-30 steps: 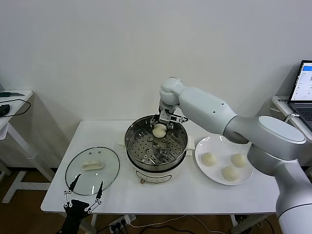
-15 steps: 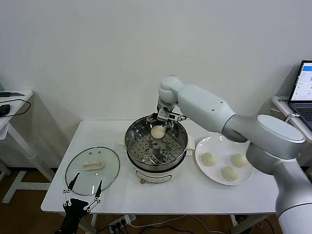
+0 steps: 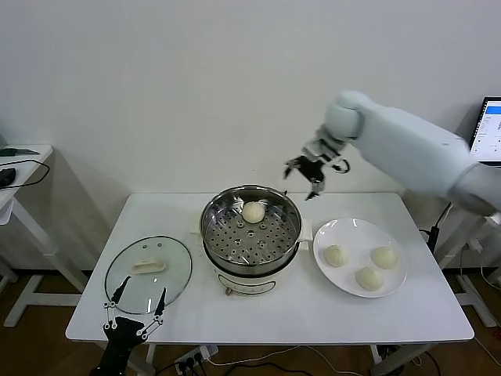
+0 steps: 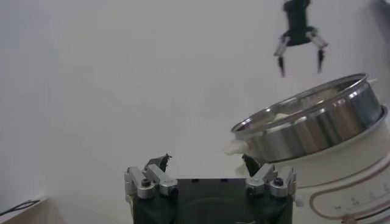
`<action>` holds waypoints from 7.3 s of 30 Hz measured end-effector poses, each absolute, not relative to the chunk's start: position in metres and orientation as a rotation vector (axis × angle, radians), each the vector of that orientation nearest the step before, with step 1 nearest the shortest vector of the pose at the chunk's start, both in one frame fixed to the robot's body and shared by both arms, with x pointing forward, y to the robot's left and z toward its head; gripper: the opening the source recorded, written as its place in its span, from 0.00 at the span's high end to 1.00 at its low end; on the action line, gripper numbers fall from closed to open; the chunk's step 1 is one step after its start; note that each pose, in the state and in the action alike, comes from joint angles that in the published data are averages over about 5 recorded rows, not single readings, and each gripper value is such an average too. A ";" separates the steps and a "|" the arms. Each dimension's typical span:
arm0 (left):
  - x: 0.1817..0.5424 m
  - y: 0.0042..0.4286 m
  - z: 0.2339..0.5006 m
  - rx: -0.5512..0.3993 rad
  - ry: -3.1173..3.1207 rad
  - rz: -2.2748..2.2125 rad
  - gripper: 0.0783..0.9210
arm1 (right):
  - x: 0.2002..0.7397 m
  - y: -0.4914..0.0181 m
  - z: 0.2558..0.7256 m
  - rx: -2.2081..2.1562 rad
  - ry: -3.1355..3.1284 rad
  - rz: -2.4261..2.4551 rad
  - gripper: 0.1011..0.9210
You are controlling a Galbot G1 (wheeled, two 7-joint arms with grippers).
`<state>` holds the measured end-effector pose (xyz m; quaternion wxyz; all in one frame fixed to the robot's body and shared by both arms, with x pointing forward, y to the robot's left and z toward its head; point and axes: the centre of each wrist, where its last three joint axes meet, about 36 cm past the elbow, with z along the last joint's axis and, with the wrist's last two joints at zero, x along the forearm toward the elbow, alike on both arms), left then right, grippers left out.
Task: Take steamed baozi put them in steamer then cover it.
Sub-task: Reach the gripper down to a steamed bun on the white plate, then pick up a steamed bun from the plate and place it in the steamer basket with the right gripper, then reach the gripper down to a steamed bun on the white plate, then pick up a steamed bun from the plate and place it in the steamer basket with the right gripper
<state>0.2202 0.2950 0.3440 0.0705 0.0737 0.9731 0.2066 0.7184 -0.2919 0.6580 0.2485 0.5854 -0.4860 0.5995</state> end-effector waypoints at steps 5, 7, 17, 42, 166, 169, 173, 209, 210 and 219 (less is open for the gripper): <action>0.220 0.294 0.343 0.218 2.928 0.618 0.12 | 0.706 -0.336 0.618 1.511 -1.389 1.454 0.12; 0.220 0.295 0.343 0.214 2.930 0.618 0.12 | 0.701 -0.347 0.602 1.485 -1.404 1.402 0.12; 0.217 0.298 0.344 0.197 2.933 0.629 0.12 | 0.693 -0.372 0.529 1.402 -1.449 1.241 0.12; 0.214 0.304 0.346 0.170 2.931 0.646 0.12 | 0.694 -0.352 0.454 1.374 -1.427 1.175 0.17; 0.218 0.289 0.347 0.172 2.892 0.623 0.12 | 0.646 -0.388 0.550 1.405 -1.166 1.345 0.12; 0.217 0.289 0.347 0.168 2.894 0.624 0.12 | 0.643 -0.391 0.534 1.403 -1.167 1.334 0.12; 0.216 0.290 0.345 0.162 2.896 0.630 0.12 | 0.642 -0.393 0.516 1.402 -1.161 1.319 0.12; 0.213 0.293 0.346 0.156 2.898 0.635 0.12 | 0.642 -0.383 0.467 1.413 -1.139 1.293 0.27; 0.213 0.293 0.346 0.156 2.897 0.635 0.12 | 0.642 -0.383 0.467 1.413 -1.139 1.292 0.29; 0.214 0.297 0.349 0.144 2.892 0.645 0.12 | 0.643 -0.381 0.479 1.425 -1.153 1.295 0.36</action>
